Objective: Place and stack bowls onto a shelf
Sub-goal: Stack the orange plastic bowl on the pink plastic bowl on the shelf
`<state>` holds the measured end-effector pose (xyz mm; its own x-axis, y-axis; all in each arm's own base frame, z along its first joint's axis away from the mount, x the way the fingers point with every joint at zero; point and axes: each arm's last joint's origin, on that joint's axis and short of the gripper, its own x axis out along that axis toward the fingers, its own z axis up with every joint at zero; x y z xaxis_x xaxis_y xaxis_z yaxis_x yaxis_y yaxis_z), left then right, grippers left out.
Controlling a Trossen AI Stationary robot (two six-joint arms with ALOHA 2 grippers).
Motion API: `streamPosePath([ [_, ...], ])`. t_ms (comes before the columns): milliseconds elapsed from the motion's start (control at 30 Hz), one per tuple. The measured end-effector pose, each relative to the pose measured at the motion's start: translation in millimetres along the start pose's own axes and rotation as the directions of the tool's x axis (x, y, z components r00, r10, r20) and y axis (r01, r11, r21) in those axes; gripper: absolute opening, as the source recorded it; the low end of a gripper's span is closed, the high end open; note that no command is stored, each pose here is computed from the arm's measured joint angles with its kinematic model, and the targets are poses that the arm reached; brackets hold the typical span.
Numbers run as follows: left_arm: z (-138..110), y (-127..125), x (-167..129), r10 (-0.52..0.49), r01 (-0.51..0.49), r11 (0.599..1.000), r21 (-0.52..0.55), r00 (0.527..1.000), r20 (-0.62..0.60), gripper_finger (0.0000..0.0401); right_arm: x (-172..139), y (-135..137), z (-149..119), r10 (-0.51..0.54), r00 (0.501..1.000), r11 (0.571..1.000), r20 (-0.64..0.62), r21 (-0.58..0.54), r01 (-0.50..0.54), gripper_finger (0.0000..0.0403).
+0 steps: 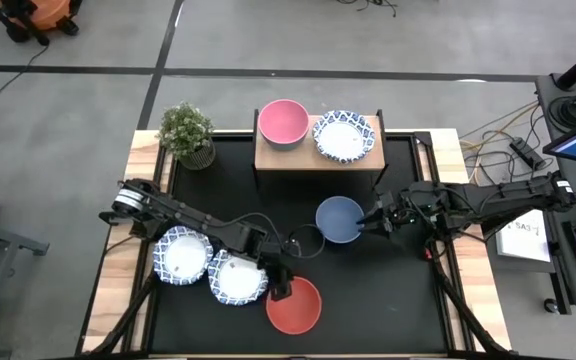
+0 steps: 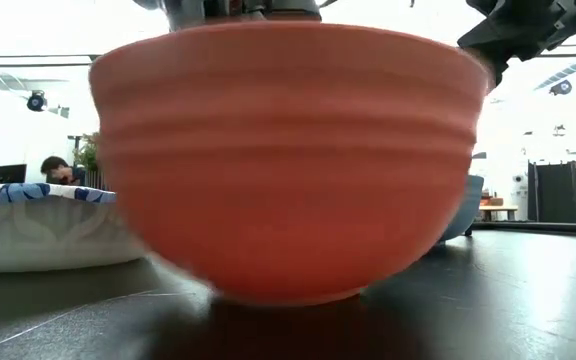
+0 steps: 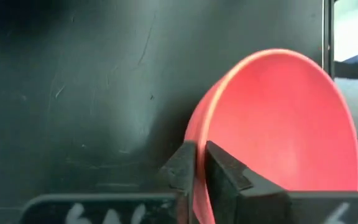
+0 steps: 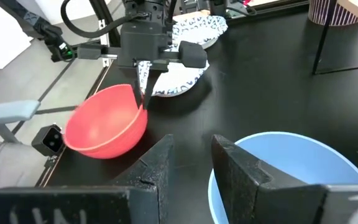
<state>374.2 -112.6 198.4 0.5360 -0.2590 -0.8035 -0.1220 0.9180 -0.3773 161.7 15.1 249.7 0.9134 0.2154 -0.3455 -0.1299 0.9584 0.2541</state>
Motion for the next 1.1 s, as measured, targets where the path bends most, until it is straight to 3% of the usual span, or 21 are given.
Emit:
streamPosePath([
  [267, 9, -5, -28, -0.054, 0.055, 0.998, -0.011, 0.997, 0.06, 0.0003, 0, 0, 0, 0.0, 1.0, 1.0, -0.003, -0.003, 0.0, 0.0098],
  [533, 30, 7, -103, -0.079, 0.092, 0.995, -0.048, 0.974, 0.213, 0.0001, 0, 0, -1, -0.002, 1.0, 1.0, -0.013, 0.003, 0.002, 0.0098],
  [800, 58, 66, -186, 0.112, -0.057, 0.984, -0.167, 0.935, 0.338, 0.0001, 2, -2, -5, -0.01, 0.999, 1.0, -0.05, 0.016, 0.011, 0.0098],
  [1100, 96, 130, -283, 0.37, -0.297, 0.927, -0.228, 0.822, 0.432, 0.0, 4, -3, -12, -0.014, 0.997, 0.999, -0.07, 0.03, 0.017, 0.0098],
])
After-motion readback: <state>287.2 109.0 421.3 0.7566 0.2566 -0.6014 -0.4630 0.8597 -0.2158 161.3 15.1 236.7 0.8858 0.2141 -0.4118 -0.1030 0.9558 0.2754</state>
